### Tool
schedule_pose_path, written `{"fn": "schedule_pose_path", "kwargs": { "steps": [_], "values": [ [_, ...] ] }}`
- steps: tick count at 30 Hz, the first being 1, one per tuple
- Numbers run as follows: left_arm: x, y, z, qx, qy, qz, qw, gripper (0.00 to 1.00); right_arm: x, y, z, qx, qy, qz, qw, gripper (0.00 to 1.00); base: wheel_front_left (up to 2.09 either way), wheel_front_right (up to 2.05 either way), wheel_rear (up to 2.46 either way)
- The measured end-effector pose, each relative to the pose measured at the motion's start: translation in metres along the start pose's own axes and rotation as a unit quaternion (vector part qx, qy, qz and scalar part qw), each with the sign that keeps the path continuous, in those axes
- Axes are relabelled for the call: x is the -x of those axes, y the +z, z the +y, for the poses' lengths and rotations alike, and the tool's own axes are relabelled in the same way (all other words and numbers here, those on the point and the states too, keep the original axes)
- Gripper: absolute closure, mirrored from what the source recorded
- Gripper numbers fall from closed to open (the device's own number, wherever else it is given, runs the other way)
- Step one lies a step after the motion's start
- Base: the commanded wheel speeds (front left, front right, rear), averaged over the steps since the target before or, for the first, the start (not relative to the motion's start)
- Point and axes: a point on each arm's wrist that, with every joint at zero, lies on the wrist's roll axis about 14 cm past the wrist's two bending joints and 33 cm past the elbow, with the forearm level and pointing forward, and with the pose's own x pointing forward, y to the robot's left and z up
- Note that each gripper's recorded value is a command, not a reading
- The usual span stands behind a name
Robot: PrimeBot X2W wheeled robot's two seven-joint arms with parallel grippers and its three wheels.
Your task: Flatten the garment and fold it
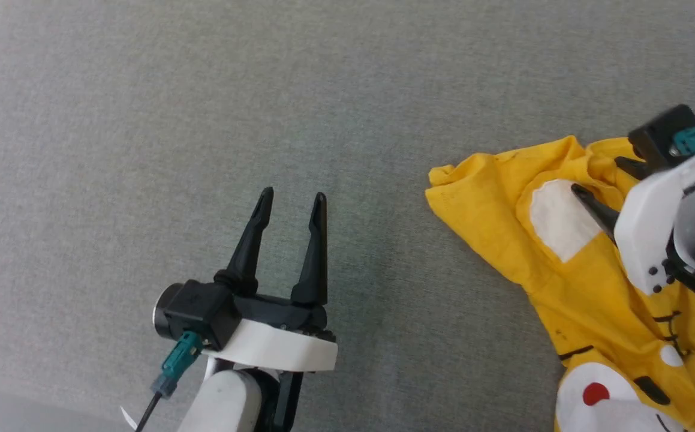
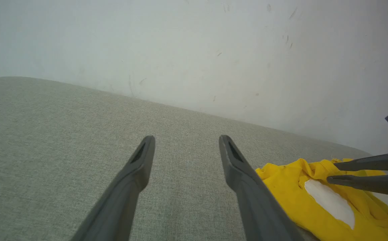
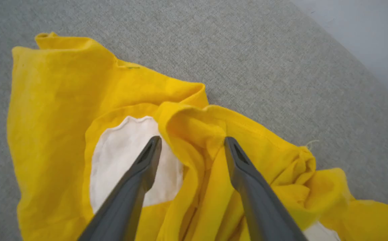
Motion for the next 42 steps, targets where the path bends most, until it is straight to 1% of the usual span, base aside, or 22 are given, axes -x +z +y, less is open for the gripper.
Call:
{"fn": "schedule_pose_path", "kwargs": {
  "steps": [1,2,3,5,8,11,15,17,19,21,22,24,26,29,32,34,37,40,42],
  "values": [
    [0.000,0.000,0.001,0.000,0.002,0.001,1.000,0.00,-0.006,-0.001,0.000,0.002,0.002,0.004,1.000,0.51,0.00,0.00,0.00],
    [0.000,-0.001,0.002,0.001,0.004,0.002,1.000,0.00,-0.013,-0.002,0.000,0.002,0.004,0.008,1.000,0.89,0.00,0.00,0.00],
    [0.000,-0.002,0.004,0.000,0.006,0.004,1.000,0.00,-0.019,-0.004,-0.001,0.002,0.005,0.014,1.000,1.00,0.00,0.00,0.00],
    [-0.001,-0.004,0.006,0.001,0.012,0.007,1.000,0.00,-0.029,-0.009,-0.001,0.008,0.008,0.028,1.000,1.00,0.00,0.00,0.00],
    [0.001,-0.007,0.010,0.001,0.021,0.012,1.000,0.00,-0.040,0.001,-0.005,0.019,0.008,0.022,1.000,1.00,0.00,0.00,0.00],
    [0.001,-0.008,0.013,-0.002,0.025,0.014,1.000,0.00,-0.046,0.033,-0.016,0.035,-0.004,-0.025,0.999,1.00,0.00,0.00,0.00],
    [-0.002,-0.006,0.015,-0.006,0.028,0.012,1.000,0.00,-0.044,0.092,-0.038,0.065,-0.041,-0.117,0.990,1.00,0.00,0.00,0.00],
    [-0.001,-0.007,0.015,-0.005,0.029,0.014,0.999,0.00,-0.046,0.106,-0.046,0.078,-0.056,-0.143,0.985,1.00,0.00,0.00,0.00],
    [-0.003,-0.007,0.016,-0.006,0.030,0.013,0.999,0.00,-0.055,0.100,-0.050,0.077,-0.062,-0.138,0.986,1.00,0.00,0.00,0.00],
    [-0.003,-0.008,0.016,-0.006,0.031,0.015,0.999,0.00,-0.069,0.079,-0.048,0.071,-0.057,-0.104,0.990,0.32,0.00,0.00,0.00],
    [-0.003,-0.009,0.015,-0.005,0.030,0.016,0.999,0.00,-0.074,0.071,-0.048,0.065,-0.056,-0.092,0.992,0.00,0.00,0.00,0.00],
    [-0.004,-0.011,0.014,-0.002,0.030,0.019,0.999,0.00,-0.080,0.059,-0.052,0.060,-0.061,-0.071,0.994,0.00,0.00,0.00,0.00],
    [-0.006,-0.010,0.013,-0.001,0.029,0.017,0.999,0.00,-0.080,0.056,-0.054,0.055,-0.064,-0.068,0.994,0.00,0.00,0.00,0.00],
    [-0.006,-0.009,0.013,-0.001,0.028,0.016,0.999,0.00,-0.073,0.069,-0.052,0.049,-0.064,-0.094,0.992,0.00,0.00,0.00,0.00],
    [-0.006,-0.004,0.013,-0.005,0.028,0.009,1.000,0.00,-0.057,0.096,-0.042,0.031,-0.053,-0.147,0.987,0.00,0.00,0.00,0.00],
    [-0.004,0.002,0.014,-0.011,0.030,0.000,0.999,0.00,-0.040,0.116,-0.034,0.016,-0.045,-0.190,0.981,0.00,0.00,0.00,0.00],
    [0.003,0.011,0.016,-0.015,0.035,-0.010,0.999,0.00,-0.008,0.128,-0.027,-0.002,-0.046,-0.244,0.969,0.00,0.00,0.00,0.00],
    [0.010,0.018,0.016,-0.018,0.037,-0.019,0.999,0.00,0.029,0.125,-0.029,-0.028,-0.068,-0.295,0.953,0.00,0.00,0.00,0.00],
    [0.014,0.021,0.015,-0.017,0.036,-0.023,0.999,0.00,0.055,0.112,-0.033,-0.053,-0.097,-0.321,0.941,0.00,0.00,0.00,0.00]
  ]
}}
